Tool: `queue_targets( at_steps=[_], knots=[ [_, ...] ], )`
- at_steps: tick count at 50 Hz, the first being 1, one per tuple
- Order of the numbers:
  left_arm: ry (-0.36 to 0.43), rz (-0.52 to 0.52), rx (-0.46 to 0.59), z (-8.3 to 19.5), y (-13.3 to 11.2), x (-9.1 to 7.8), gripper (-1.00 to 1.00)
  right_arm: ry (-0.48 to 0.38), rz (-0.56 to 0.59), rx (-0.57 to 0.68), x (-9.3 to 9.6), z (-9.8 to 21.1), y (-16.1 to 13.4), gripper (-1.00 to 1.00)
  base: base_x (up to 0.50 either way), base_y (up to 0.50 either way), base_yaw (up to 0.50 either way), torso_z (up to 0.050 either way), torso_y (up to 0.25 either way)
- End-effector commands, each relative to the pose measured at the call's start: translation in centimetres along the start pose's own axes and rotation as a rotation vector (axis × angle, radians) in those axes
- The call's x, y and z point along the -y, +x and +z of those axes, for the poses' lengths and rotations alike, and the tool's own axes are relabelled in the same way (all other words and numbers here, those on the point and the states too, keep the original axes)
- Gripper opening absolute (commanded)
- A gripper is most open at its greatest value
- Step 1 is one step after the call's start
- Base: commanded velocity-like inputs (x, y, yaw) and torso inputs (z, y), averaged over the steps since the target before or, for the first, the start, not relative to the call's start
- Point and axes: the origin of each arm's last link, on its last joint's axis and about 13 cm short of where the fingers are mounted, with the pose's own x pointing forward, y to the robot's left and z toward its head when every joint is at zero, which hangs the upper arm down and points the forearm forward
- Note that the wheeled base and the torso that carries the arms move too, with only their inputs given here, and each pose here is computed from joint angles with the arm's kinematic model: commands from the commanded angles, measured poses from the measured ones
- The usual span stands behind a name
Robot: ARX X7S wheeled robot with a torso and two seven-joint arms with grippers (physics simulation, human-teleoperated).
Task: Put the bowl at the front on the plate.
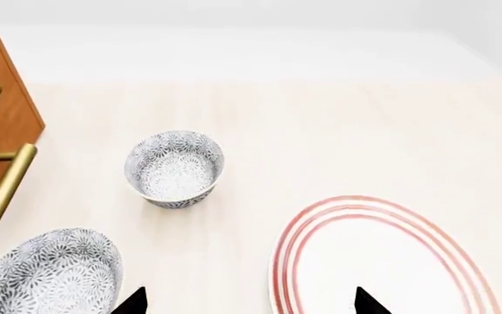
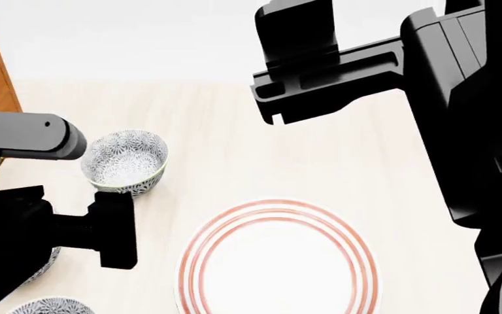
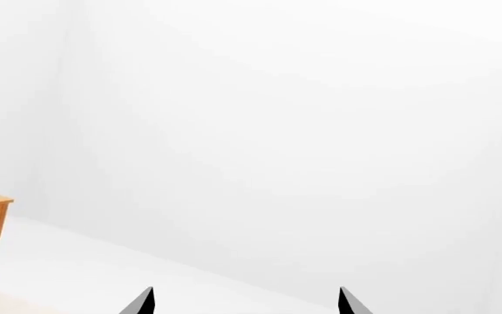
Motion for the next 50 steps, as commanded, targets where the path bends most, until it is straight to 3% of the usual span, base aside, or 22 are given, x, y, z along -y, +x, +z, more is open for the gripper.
queue_targets(
  at_steps=[1, 9, 50],
  knots=[
    [0.001, 0.033, -0.050, -1.9, 0.7, -0.4, 1.00, 0.000, 0.000, 0.001, 0.0, 0.0, 0.0, 1.00, 0.00, 0.00, 0.00, 0.000, 0.000],
    [0.039, 0.053, -0.091, -3.3, 0.9, -0.4, 1.00, 0.001, -0.003, 0.004, 0.0, 0.0, -0.2, 1.00, 0.00, 0.00, 0.00, 0.000, 0.000],
    [0.084, 0.089, -0.236, -8.7, 2.1, -1.2, 1.00, 0.002, -0.009, 0.005, 0.1, -0.1, -0.2, 1.00, 0.00, 0.00, 0.00, 0.000, 0.000]
  ],
)
